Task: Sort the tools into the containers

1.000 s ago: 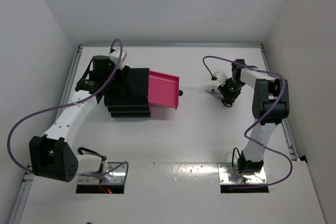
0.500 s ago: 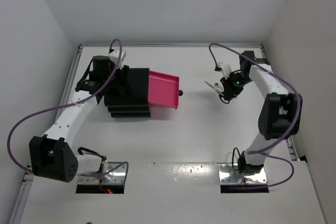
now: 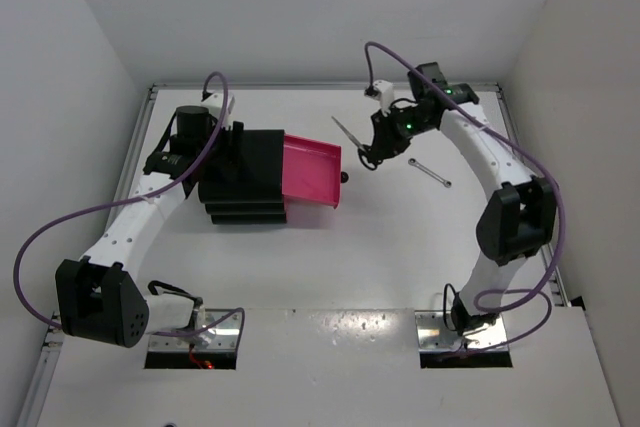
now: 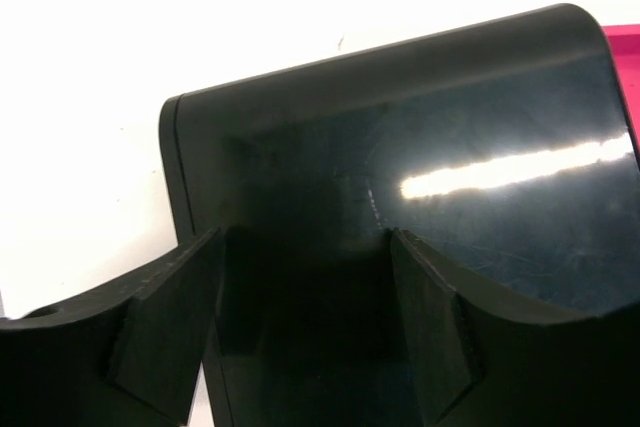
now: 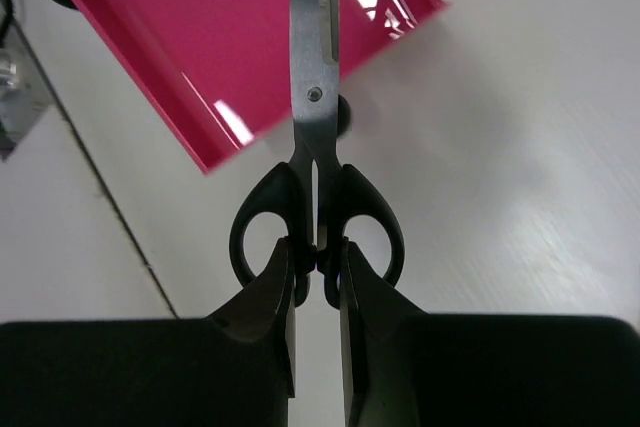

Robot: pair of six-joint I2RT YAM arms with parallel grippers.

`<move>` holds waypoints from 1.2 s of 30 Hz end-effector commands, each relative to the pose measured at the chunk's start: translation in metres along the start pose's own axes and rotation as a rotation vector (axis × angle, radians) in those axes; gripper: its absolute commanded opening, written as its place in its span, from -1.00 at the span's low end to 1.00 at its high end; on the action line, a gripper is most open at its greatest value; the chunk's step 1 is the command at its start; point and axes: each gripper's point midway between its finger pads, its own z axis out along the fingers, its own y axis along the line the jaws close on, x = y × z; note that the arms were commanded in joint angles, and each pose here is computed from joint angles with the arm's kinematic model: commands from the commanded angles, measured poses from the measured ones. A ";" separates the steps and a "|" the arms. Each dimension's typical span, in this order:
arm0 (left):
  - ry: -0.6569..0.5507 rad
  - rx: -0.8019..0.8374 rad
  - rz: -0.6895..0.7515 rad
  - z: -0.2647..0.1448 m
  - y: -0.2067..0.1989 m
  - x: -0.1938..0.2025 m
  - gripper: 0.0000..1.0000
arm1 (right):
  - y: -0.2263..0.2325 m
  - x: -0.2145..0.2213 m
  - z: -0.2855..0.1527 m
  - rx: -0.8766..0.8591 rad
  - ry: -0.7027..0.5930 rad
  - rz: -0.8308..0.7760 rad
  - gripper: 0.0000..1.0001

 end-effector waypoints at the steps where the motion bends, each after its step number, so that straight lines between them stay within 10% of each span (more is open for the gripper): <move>1: -0.042 -0.040 -0.028 -0.004 0.006 -0.009 0.50 | 0.023 -0.027 0.024 -0.081 -0.043 0.074 -1.00; 18: -0.023 -0.038 -0.022 0.001 0.008 -0.004 0.55 | 0.067 -0.040 0.112 -0.187 0.052 0.046 -1.00; 36: -0.023 -0.029 -0.013 0.001 0.007 -0.004 0.55 | 0.064 -0.016 0.110 -0.155 0.130 0.075 -1.00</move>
